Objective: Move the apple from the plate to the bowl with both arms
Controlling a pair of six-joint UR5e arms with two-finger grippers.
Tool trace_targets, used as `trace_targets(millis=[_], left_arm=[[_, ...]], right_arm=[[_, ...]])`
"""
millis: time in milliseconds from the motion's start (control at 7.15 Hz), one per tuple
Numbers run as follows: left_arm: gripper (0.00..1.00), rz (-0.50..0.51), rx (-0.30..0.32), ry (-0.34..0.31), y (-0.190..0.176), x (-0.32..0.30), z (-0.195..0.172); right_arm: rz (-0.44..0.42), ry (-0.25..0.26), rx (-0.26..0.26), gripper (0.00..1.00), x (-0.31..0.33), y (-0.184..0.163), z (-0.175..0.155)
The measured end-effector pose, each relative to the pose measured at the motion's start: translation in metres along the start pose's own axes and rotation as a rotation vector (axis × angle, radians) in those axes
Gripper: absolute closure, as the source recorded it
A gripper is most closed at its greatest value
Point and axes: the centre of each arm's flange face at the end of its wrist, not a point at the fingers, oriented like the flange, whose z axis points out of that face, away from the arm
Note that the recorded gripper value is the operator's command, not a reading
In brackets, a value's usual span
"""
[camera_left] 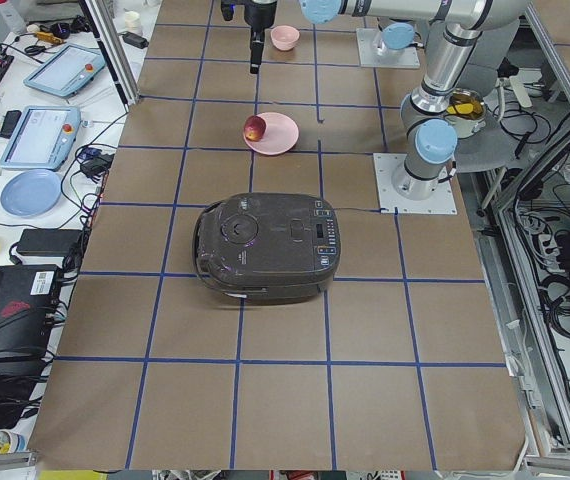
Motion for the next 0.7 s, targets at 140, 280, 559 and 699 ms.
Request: trace_targets(millis=[140,280,559,699], left_arm=[[0.00,0.004,-0.005,0.003,0.000,0.001,0.002],[0.00,0.010,-0.008,0.003,0.000,0.001,0.003],[0.00,0.026,-0.015,0.004,-0.002,0.002,0.006],[0.00,0.029,-0.025,0.009,-0.003,0.004,0.010]], right_arm=[[-0.046,-0.017,-0.001,0.00,0.028,-0.007,0.014],[-0.082,-0.037,0.003,0.00,0.050,-0.012,0.037],[-0.144,-0.041,0.029,0.00,0.086,-0.011,0.096],[-0.175,-0.040,0.035,0.00,0.097,-0.002,0.127]])
